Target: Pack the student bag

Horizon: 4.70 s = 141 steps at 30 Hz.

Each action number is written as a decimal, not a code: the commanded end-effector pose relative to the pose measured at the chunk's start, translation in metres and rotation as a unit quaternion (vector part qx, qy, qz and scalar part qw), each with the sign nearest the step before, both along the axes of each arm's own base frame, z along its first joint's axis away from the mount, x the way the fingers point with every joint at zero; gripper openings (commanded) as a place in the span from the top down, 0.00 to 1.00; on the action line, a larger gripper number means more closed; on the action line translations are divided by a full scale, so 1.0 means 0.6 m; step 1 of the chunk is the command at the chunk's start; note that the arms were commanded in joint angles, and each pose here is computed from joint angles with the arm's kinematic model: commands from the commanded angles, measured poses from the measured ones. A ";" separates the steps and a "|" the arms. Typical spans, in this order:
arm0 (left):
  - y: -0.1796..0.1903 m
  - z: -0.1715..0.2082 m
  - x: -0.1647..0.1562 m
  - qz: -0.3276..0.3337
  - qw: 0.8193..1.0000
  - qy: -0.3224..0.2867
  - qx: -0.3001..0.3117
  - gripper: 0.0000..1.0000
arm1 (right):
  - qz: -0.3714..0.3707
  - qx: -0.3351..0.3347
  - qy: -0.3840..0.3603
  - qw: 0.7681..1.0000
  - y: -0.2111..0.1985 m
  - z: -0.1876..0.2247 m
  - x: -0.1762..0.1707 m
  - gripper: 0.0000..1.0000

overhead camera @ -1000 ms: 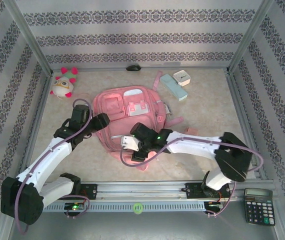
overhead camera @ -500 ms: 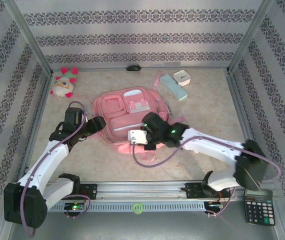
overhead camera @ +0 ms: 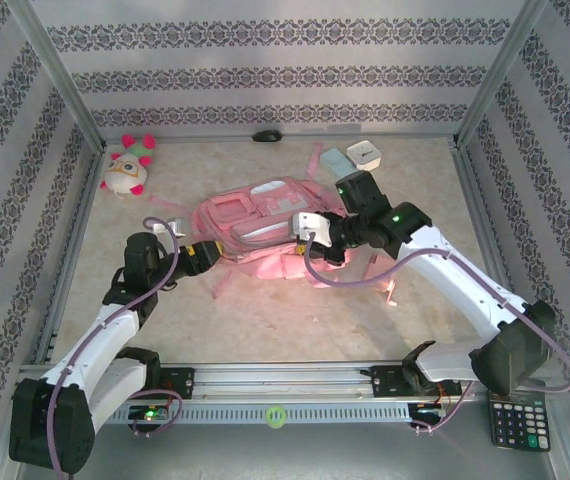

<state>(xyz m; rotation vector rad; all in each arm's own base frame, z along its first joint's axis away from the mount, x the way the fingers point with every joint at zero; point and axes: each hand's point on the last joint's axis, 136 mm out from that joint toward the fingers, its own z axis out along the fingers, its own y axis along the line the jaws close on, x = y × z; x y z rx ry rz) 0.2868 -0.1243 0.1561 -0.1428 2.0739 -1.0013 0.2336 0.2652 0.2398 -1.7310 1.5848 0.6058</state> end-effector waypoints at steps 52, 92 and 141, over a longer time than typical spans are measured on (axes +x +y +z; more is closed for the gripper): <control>-0.039 -0.047 -0.014 -0.104 0.967 -0.201 0.116 0.38 | 0.051 0.078 0.027 0.995 -0.016 0.121 0.042 1.00; -0.166 0.105 -0.139 -0.327 0.917 -0.227 0.006 1.00 | -0.062 0.044 -0.008 0.997 0.047 0.019 0.114 1.00; -0.112 0.062 -0.033 -0.397 0.748 -0.326 0.420 1.00 | 0.109 0.058 -0.067 0.990 -0.007 0.033 0.013 1.00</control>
